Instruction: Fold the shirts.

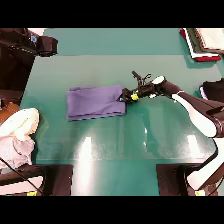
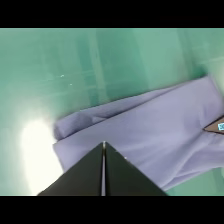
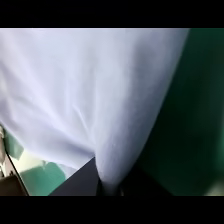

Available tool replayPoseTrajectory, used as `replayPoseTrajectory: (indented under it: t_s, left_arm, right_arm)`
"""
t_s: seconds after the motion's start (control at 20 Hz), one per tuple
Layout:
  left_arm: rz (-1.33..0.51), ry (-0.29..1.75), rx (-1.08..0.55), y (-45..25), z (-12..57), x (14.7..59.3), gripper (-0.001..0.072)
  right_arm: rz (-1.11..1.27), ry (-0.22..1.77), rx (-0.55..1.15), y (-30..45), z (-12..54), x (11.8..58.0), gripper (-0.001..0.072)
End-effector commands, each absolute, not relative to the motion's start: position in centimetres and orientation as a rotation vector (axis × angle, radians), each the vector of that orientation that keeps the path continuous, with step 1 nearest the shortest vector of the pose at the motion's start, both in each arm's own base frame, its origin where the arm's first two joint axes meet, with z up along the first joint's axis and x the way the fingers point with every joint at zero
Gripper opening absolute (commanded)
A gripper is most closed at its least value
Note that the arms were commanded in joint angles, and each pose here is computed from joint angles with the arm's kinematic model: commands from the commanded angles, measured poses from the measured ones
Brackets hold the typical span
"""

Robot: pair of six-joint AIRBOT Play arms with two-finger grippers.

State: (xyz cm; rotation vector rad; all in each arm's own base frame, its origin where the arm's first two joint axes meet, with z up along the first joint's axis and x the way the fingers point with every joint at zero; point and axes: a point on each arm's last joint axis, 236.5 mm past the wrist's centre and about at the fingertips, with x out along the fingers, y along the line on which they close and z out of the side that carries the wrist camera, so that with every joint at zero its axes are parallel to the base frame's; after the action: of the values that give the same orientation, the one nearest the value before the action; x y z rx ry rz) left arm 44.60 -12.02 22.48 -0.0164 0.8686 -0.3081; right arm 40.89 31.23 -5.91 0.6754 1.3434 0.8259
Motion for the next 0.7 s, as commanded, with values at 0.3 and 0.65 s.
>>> replayPoseTrajectory:
  t_s: [0.3, 0.65]
  left_arm:
    - [-0.311, 0.88, -0.016, -12.1, 22.3, 44.4, 0.0025]
    - [-0.379, 0.854, -0.075, -14.0, 23.1, 44.3, 0.0024]
  right_arm:
    - [0.467, 0.931, 0.548, 9.2, 5.1, 49.5, 0.0015]
    - [-0.091, 0.594, 0.684, -20.1, 11.4, 45.9, 0.0014]
